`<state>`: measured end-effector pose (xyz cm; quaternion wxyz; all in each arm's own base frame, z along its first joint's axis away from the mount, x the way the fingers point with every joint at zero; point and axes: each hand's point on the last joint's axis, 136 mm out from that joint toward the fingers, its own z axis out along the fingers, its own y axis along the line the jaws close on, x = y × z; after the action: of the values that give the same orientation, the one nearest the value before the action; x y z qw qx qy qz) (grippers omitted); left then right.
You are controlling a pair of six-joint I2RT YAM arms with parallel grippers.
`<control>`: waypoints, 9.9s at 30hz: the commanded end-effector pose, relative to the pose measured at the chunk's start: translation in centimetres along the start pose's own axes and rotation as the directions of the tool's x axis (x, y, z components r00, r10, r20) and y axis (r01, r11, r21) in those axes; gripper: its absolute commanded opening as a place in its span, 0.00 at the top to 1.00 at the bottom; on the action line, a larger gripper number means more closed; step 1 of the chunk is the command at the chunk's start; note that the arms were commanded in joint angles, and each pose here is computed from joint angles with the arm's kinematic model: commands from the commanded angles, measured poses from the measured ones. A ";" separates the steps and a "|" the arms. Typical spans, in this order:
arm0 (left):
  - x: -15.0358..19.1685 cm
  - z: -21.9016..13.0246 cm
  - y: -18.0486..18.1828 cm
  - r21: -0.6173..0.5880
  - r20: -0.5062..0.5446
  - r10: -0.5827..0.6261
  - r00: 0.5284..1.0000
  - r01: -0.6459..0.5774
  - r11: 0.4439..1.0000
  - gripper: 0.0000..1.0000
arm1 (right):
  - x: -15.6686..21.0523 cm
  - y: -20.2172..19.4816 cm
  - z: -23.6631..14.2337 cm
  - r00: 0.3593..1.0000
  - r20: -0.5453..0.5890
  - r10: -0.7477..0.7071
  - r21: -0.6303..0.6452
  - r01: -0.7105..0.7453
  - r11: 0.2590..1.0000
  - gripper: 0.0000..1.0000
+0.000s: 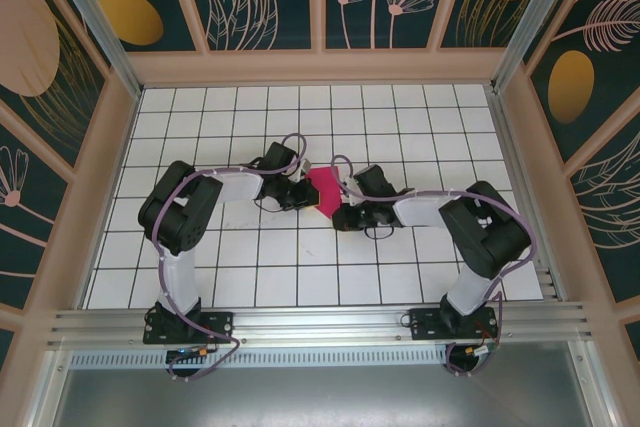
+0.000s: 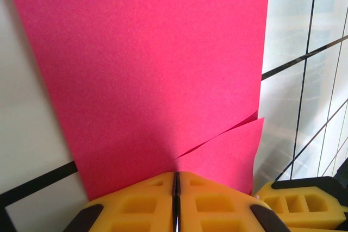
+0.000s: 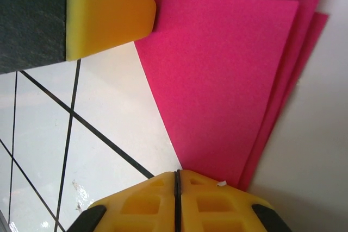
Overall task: Fold a paper plane with a square sheet of paper (fold left side to right side)
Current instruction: Third fold the triangle at the center of the table, then move the paper to the center of the table, then fourth fold the wing at the center of the table.
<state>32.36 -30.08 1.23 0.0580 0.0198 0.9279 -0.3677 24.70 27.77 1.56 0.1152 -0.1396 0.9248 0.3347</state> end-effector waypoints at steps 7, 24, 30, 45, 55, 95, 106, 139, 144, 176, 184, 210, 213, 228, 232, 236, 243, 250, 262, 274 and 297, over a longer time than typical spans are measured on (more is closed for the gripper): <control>0.8 1.4 3.2 -0.120 -0.010 -0.020 1.000 0.019 0.993 0.88 | 2.9 -0.1 -2.8 0.994 -0.066 0.086 0.008 -0.086 0.996 0.91; 0.3 1.0 2.6 -0.108 0.002 -0.012 1.000 0.012 0.994 0.88 | -1.7 0.1 -0.3 0.990 -0.029 0.135 0.107 -0.131 0.985 0.99; 0.0 0.8 2.1 -0.100 0.007 -0.003 1.000 0.004 0.995 0.88 | 1.0 -2.1 0.0 0.975 -0.065 0.213 0.175 -0.199 0.964 1.00; -0.7 -3.4 -4.2 0.015 0.082 0.063 0.995 -0.065 0.998 0.85 | 4.7 -4.7 0.7 0.943 -0.100 0.318 0.215 -0.292 0.932 1.00; 2.7 -0.7 -5.0 0.075 0.002 0.059 0.998 -0.059 0.995 0.90 | 4.6 -4.8 1.0 0.943 -0.103 0.317 0.214 -0.290 0.933 1.00; -2.8 -1.0 8.0 -0.298 0.106 -0.024 0.994 0.055 0.953 0.93 | 6.3 -5.5 0.5 0.934 -0.130 0.332 0.249 -0.293 0.923 1.00; -3.5 -1.8 10.2 -0.318 0.133 -0.057 0.989 0.097 0.943 0.92 | 7.8 -5.5 0.0 0.928 -0.138 0.345 0.228 -0.309 0.923 1.00; -4.9 -7.9 1.9 -0.076 0.248 -0.026 0.968 0.046 0.996 0.49 | -1.1 -0.7 -4.9 0.991 0.121 0.050 0.111 -0.063 0.992 0.67; -3.2 -7.6 0.9 0.037 0.225 -0.068 0.972 0.061 0.997 0.47 | -4.3 -1.5 -6.2 0.982 0.187 -0.014 0.153 -0.015 0.988 0.45; -1.4 -4.5 -0.2 0.080 0.149 -0.085 0.985 0.074 0.994 0.44 | -6.6 -4.3 -3.2 0.992 0.125 -0.016 0.151 -0.003 0.988 1.00; -1.2 -2.9 -2.0 0.109 0.121 -0.071 0.990 0.058 0.992 0.44 | -6.2 -4.5 -3.1 0.993 0.121 0.000 0.127 -0.016 0.992 1.00; -0.7 -1.8 -3.6 0.130 0.096 -0.073 0.993 0.060 0.990 0.46 | -5.3 -3.5 -4.9 0.984 0.146 0.102 -0.192 -0.073 0.979 1.00; -0.7 -1.8 -3.8 0.135 0.096 -0.076 0.992 0.062 0.989 0.45 | -5.6 -3.3 -5.5 0.982 0.157 0.101 -0.206 -0.068 0.976 1.00; -0.9 -1.9 -5.4 0.201 0.096 -0.080 0.992 0.060 0.978 0.43 | -6.0 -2.5 -7.6 0.973 0.196 0.121 -0.281 -0.062 0.958 1.00; -0.9 -1.7 -5.7 0.216 0.091 -0.084 0.992 0.062 0.974 0.43 | -6.2 -2.5 -7.9 0.971 0.201 0.129 -0.290 -0.067 0.955 1.00; -0.8 -1.3 -5.6 0.216 0.083 -0.095 0.992 0.075 0.974 0.43 | -6.2 -2.5 -8.3 0.966 0.213 0.144 -0.310 -0.073 0.948 1.00; -0.3 -0.5 -5.4 0.223 0.058 -0.106 0.993 0.090 0.971 0.43 | -5.9 -2.6 -8.2 0.967 0.206 0.152 -0.319 -0.080 0.944 1.00; -0.8 0.0 -6.4 0.249 0.055 -0.099 0.994 0.082 0.965 0.45 | -5.8 -2.6 -8.1 0.967 0.201 0.158 -0.323 -0.087 0.942 1.00; -1.3 0.4 -7.0 0.260 0.057 -0.097 0.994 0.080 0.962 0.52 | -5.4 -3.0 -7.6 0.968 0.183 0.169 -0.318 -0.105 0.942 1.00; -1.2 0.0 -6.4 0.220 0.079 -0.100 0.992 0.081 0.972 0.90 | -6.6 -5.2 -8.8 0.958 0.258 0.127 -0.119 -0.099 0.988 0.72; -1.5 -2.0 -8.0 0.256 0.115 -0.113 0.987 0.081 0.963 0.98 | -4.7 -0.3 -7.5 0.842 0.284 -0.459 0.462 0.299 0.835 0.35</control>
<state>33.42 -34.30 7.41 0.0969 -0.0435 0.8745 -0.4733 27.69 23.96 9.34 0.3670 -0.2173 0.8852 0.1857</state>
